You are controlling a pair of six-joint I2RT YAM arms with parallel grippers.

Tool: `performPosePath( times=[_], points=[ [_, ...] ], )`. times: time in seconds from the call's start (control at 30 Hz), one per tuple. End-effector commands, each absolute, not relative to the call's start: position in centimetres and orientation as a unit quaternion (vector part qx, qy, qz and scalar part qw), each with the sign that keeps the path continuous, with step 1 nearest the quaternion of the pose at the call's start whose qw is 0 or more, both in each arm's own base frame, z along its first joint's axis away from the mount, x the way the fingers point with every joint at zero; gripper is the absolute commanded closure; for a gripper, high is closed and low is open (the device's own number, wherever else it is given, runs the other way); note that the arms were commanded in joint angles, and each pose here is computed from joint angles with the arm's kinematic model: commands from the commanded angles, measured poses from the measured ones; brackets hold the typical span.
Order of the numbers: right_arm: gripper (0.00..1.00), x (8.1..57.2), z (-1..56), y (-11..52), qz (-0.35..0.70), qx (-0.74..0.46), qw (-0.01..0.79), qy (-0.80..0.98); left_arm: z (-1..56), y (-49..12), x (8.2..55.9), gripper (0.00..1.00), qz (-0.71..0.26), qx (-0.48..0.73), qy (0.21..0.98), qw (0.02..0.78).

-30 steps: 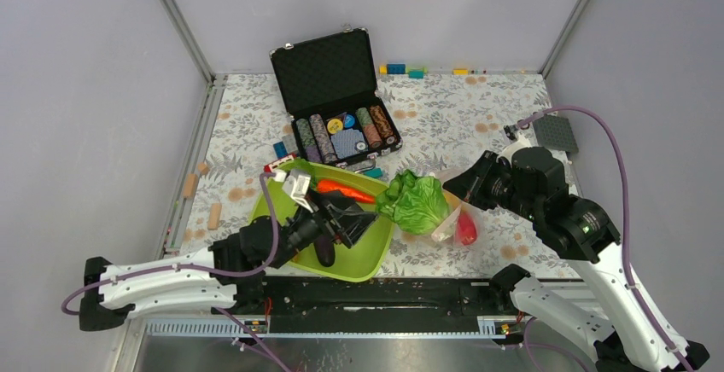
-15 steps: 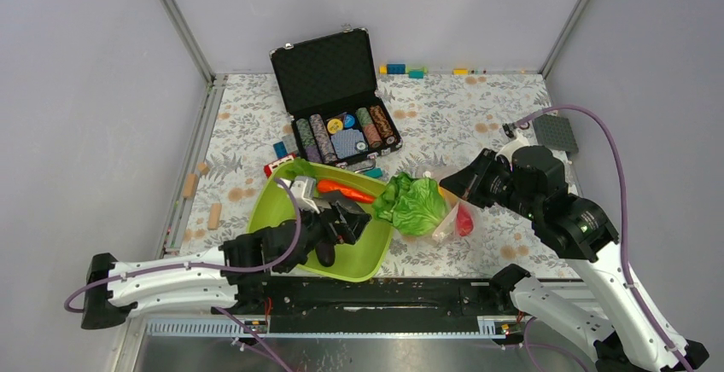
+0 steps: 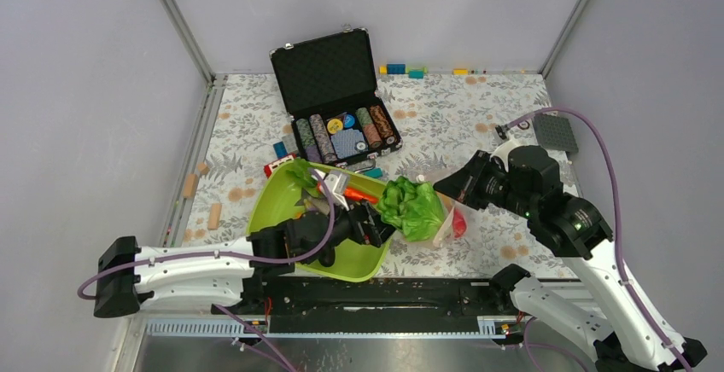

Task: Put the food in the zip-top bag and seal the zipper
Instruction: Adjust the zipper food storage bag at the center of the board.

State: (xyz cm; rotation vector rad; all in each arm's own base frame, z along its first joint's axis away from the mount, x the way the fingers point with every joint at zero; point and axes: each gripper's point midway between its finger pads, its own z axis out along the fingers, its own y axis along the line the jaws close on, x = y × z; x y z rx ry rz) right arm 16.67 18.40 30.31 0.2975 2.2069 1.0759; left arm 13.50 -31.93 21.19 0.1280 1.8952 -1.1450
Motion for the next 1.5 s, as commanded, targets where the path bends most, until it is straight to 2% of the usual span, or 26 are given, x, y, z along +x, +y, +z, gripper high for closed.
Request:
performPosePath(
  times=[0.0, 0.2, 0.43, 0.73, 0.93, 1.2, 1.37, 1.47],
  points=[
    [0.93, 16.5, 32.1, 20.0, 0.457, 0.092, 0.32, 0.825, 28.9, -34.9, 13.1, 0.01, -0.538, 0.073, 0.697, 0.468],
    [0.93, 16.3, 32.6, 20.5, 0.474, 0.085, 0.316, 0.817, 28.0, -36.5, 13.5, 0.02, -0.525, 0.078, 0.715, 0.454],
    [0.94, 16.6, 33.8, 19.9, 0.477, 0.1, 0.337, 0.806, 25.6, -36.4, 14.7, 0.18, -0.472, 0.063, 0.753, 0.454],
    [0.94, 17.1, 35.4, 20.4, 0.504, 0.117, 0.343, 0.784, 24.4, -36.6, 15.1, 0.25, -0.461, 0.048, 0.763, 0.45],
    [0.94, 17.5, 35.5, 19.9, 0.507, 0.143, 0.354, 0.773, 25.0, -36.2, 15.4, 0.37, -0.476, 0.016, 0.754, 0.452],
    [0.96, 18.2, 35.8, 19.0, 0.517, 0.185, 0.375, 0.747, 25.0, -37.5, 15.0, 0.41, -0.5, 0.005, 0.751, 0.432],
    [0.96, 18.7, 35.0, 18.4, 0.507, 0.206, 0.381, 0.745, 25.7, -38.4, 14.9, 0.54, -0.514, 0.004, 0.745, 0.425],
    [0.96, 18.9, 34.7, 18.0, 0.502, 0.218, 0.387, 0.742, 25.9, -39.1, 14.8, 0.73, -0.52, 0.011, 0.743, 0.422]
  ],
)
